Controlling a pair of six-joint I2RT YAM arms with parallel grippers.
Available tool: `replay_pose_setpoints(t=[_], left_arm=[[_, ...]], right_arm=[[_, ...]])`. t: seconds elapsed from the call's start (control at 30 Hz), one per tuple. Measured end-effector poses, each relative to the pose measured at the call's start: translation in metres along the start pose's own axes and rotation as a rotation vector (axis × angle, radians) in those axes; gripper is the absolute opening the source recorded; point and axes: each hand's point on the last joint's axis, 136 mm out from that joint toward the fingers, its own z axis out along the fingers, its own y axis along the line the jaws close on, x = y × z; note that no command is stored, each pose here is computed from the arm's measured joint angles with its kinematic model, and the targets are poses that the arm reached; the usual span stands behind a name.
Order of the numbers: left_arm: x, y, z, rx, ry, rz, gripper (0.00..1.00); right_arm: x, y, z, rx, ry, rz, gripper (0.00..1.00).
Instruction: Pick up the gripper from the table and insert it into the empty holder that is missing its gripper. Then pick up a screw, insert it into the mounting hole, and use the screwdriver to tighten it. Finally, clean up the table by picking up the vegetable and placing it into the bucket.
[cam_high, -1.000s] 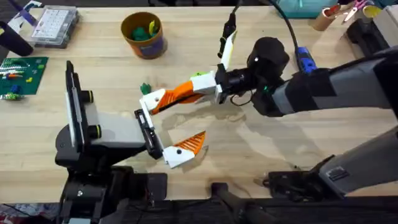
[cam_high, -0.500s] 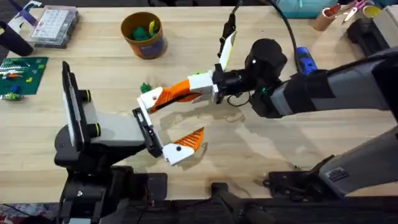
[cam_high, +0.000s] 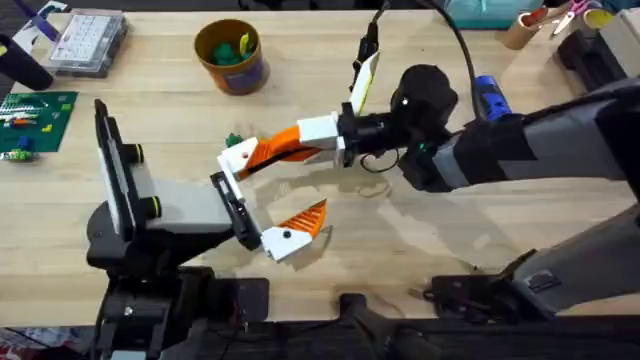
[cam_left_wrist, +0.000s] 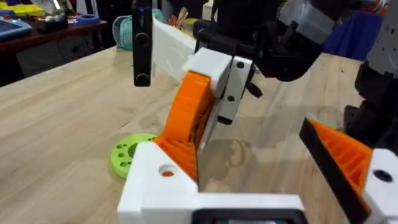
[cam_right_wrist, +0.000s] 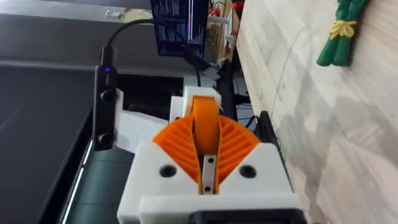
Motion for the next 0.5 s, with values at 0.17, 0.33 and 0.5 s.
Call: replay_pose_setpoints(t=[0.17, 0.33, 0.5], left_arm=[[0.001, -0.007, 0.000, 0.037, 0.002, -0.003, 0.986], [0.001, -0.013, 0.000, 0.073, 0.005, -0.007, 0.986], [0.001, -0.013, 0.000, 0.074, 0.005, -0.006, 0.986]], right_arm=[[0.000, 0.000, 0.003, 0.002, -0.008, 0.001, 0.147], [0.001, -0.001, 0.006, 0.004, -0.011, 0.003, 0.167], [0.001, -0.001, 0.006, 0.006, -0.013, 0.006, 0.207]])
